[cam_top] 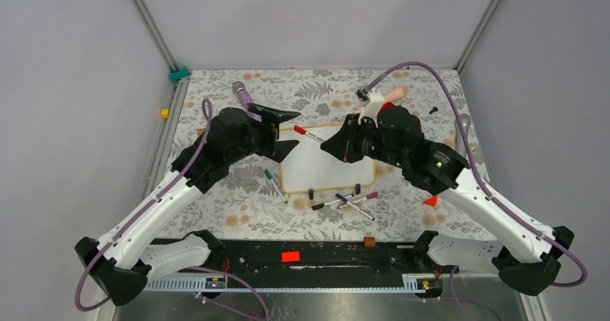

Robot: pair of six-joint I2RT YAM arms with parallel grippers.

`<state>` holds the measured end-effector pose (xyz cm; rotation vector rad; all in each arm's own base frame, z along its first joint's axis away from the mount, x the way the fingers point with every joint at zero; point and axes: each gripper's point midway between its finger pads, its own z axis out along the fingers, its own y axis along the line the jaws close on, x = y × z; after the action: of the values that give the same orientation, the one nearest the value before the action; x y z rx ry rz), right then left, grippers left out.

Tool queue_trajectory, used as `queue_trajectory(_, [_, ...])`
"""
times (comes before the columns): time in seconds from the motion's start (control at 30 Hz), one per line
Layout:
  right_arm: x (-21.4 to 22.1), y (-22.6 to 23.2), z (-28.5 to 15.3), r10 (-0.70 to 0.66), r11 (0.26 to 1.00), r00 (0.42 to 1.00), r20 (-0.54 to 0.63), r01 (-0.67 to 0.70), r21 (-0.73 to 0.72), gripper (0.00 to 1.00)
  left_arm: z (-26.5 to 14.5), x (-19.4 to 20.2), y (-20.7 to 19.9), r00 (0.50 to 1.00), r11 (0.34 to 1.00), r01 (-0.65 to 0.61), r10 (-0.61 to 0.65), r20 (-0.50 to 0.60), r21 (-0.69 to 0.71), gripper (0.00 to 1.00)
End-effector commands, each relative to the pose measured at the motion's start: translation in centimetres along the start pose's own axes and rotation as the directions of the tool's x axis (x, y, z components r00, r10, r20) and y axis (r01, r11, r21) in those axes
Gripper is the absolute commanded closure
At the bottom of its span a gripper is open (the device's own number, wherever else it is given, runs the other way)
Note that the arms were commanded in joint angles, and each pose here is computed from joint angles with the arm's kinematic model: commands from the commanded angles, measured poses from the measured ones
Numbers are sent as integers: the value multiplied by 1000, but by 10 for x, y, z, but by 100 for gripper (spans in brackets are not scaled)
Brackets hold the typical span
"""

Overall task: Write a sentence on the whiteboard
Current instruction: Pass from the left arm to the right, then pass from the right arm to the left

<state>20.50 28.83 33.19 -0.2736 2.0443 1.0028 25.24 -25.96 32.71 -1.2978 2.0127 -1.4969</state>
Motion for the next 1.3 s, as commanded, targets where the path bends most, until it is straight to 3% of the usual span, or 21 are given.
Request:
queue_trajectory(0.0, [0, 14, -32, -21, 998, 999, -34, 19, -65, 100, -23, -10, 0, 994, 994, -106, 106, 16, -7, 22])
queue_trajectory(0.17, [15, 14, -47, 54, 990, 991, -125, -70, -120, 100, -42, -22, 12, 952, 950, -305, 306, 9, -73, 19])
queue_trajectory(0.27, [21, 11, -54, 119, 979, 978, -170, -144, -145, 100, -59, -26, 7, 890, 891, -454, 454, 29, -30, 15])
queue_trajectory(0.4, [25, 12, -64, 118, 975, 972, -204, -153, -164, 100, -79, -34, 4, 752, 755, -656, 652, 97, 8, 4])
queue_trajectory(0.5, [28, 11, -72, 97, 979, 963, -252, -137, -148, 100, -89, -42, 4, 602, 607, -795, 785, 149, 13, 1])
queue_trajectory(0.67, [26, 10, -81, 77, 987, 950, -303, -116, -114, 100, -95, -60, 7, 443, 463, -886, 863, 242, -29, 1])
queue_trajectory(0.8, [25, 7, -83, 76, 990, 951, -301, -108, -94, 100, -111, -88, 9, 409, 481, -871, 824, 392, -102, 1])
queue_trajectory(0.87, [25, 3, -83, 83, 991, 952, -294, -109, -73, 100, -120, -90, 5, 370, 450, -889, 812, 452, -81, 1])
queue_trajectory(0.93, [27, -1, -83, 88, 993, 951, -295, -108, -51, 100, -116, -73, -1, 272, 309, -951, 854, 443, -11, 2])
queue_trajectory(1.0, [29, -5, -84, 100, 993, 949, -298, -112, -24, 100, -108, -51, 1, 180, 170, -984, 915, 361, 59, 1])
queue_trajectory(1.13, [31, -8, -87, 115, 993, 944, -311, -121, -1, 100, -85, -37, 13, 20, -2, -995, 975, 220, 100, 1])
queue_trajectory(1.27, [30, -10, -88, 133, 991, 941, -312, -131, 29, 100, -78, -15, 17, -167, -211, -957, 962, 216, 200, 1])
